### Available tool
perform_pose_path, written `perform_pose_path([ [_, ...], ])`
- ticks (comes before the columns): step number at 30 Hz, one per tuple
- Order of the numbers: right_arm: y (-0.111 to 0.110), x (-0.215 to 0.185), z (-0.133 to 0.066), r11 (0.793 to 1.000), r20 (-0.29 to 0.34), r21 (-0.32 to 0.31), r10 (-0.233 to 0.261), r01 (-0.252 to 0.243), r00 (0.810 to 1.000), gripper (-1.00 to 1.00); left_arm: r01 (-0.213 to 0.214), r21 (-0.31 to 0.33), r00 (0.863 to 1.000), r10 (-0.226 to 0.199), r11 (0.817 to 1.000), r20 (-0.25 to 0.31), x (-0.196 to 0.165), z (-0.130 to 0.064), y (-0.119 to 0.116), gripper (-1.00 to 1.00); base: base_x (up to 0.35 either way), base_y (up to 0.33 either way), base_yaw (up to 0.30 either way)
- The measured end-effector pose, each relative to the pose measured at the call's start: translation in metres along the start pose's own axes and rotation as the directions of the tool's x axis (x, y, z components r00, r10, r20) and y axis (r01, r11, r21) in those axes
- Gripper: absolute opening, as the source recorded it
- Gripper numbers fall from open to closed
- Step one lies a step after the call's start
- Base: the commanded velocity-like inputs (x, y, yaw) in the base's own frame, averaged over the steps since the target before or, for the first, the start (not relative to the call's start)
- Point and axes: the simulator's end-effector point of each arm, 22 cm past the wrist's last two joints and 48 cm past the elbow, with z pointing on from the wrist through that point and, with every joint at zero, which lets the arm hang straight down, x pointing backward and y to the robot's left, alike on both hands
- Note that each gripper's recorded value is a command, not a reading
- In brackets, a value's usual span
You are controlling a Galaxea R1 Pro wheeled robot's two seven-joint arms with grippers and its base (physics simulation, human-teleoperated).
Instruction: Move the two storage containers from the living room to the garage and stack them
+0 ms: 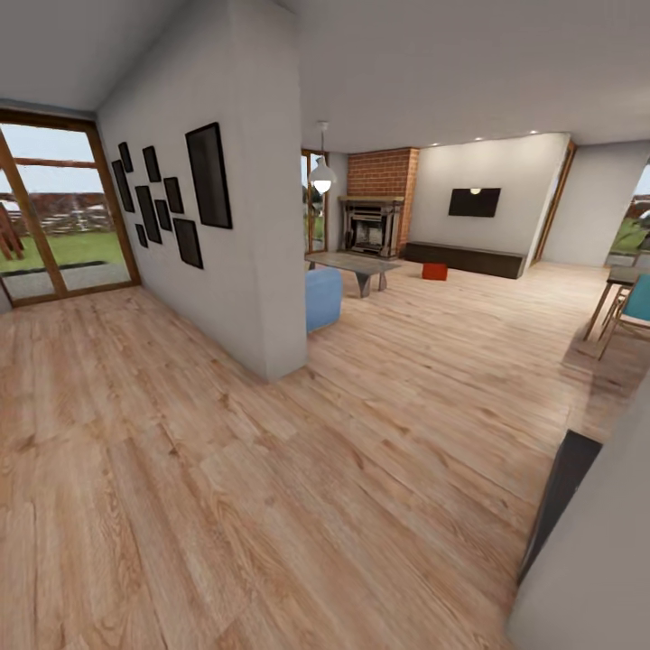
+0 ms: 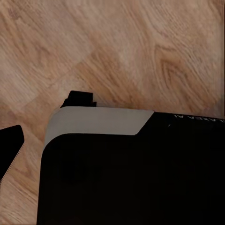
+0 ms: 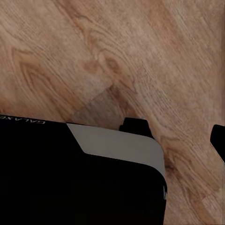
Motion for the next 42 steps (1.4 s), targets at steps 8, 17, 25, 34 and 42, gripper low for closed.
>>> perform_pose_path([
  [8,-0.0002,-0.0001,0.0000,1.000,0.000,0.000,0.000,0.000,1.000,1.00,0.000,0.000,1.000,0.000,1.000,0.001,-0.0004,0.0000,-0.0001,1.00,0.323,0.000,0.000],
  [17,-0.0002,-0.0001,0.0000,1.000,0.000,0.000,0.000,0.000,1.000,1.00,0.000,0.000,1.000,0.000,1.000,-0.001,-0.0001,0.0000,-0.0001,1.00,0.323,0.000,0.000],
  [25,-0.0006,0.0000,0.0000,1.000,0.000,0.000,0.000,0.000,1.000,1.00,0.000,0.000,1.000,0.000,1.000,-0.001,0.0000,0.0000,0.0000,1.00,0.323,0.000,0.000],
  [34,-0.0003,-0.0001,0.0000,1.000,0.000,0.000,-0.001,0.001,1.000,1.00,0.000,0.000,1.000,0.000,1.000,-0.001,0.0000,0.0000,0.0000,1.00,0.323,0.000,-0.001],
  [42,0.0001,-0.0007,0.0000,1.000,0.002,-0.001,-0.004,0.004,1.000,1.00,0.000,0.000,1.000,0.000,1.000,0.000,-0.0005,0.0000,-0.0001,1.00,0.323,0.000,-0.091],
])
